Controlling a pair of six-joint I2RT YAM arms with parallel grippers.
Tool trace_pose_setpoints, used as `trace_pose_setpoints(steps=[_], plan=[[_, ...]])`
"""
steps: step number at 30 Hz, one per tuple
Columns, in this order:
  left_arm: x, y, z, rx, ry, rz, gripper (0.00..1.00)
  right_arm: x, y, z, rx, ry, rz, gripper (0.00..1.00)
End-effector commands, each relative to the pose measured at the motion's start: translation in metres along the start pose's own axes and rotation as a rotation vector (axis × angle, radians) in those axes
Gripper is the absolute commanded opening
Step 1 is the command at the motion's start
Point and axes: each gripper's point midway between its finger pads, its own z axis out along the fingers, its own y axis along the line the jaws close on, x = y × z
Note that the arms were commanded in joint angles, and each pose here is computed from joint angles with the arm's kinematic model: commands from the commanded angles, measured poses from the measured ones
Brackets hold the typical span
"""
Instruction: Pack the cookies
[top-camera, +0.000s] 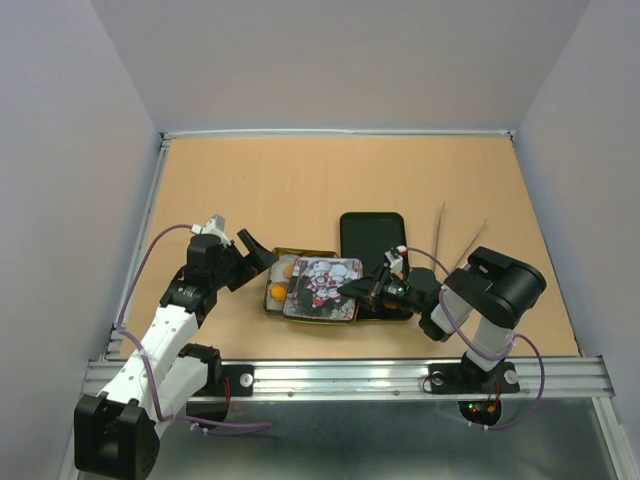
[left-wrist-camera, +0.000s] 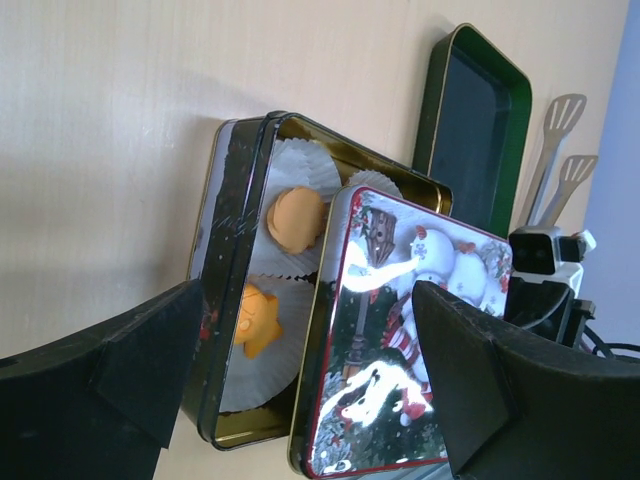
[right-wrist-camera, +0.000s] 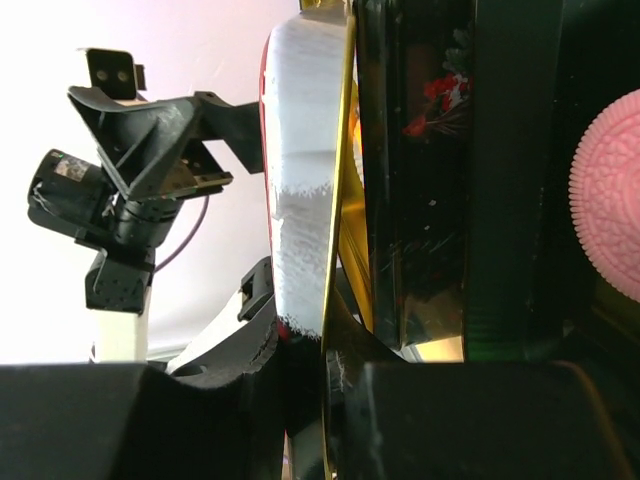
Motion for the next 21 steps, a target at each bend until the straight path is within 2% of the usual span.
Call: trace_pose_setpoints(steps=[1, 5, 6, 9, 14, 16, 21], plan=[[-0.007, -0.009, 0.000, 0.052, -0.038, -0.002, 0.96, 0.006, 0.070, -0.009, -0.325, -0.025, -0.174, 0.00], [-0.001, -0.008, 0.001, 0.068, -0.023, -0.013, 0.94, 0.004, 0.069, -0.003, -0.325, -0.035, -0.195, 0.01], [-0.001, -0.009, 0.000, 0.073, -0.026, -0.011, 0.94, 0.004, 0.068, -0.002, -0.325, -0.034, -0.196, 0.04], [-0.001, -0.010, 0.000, 0.079, -0.030, -0.008, 0.94, 0.005, 0.061, 0.004, -0.307, -0.019, -0.196, 0.28], [0.000, -0.011, 0.000, 0.085, -0.028, -0.005, 0.94, 0.005, 0.050, 0.009, -0.277, -0.019, -0.187, 0.51], [0.002, -0.011, 0.001, 0.087, -0.022, -0.005, 0.94, 0.005, 0.048, 0.010, -0.273, -0.021, -0.184, 0.54], [0.007, -0.009, 0.003, 0.089, -0.011, -0.004, 0.93, 0.005, 0.055, 0.009, -0.290, -0.029, -0.178, 0.55]])
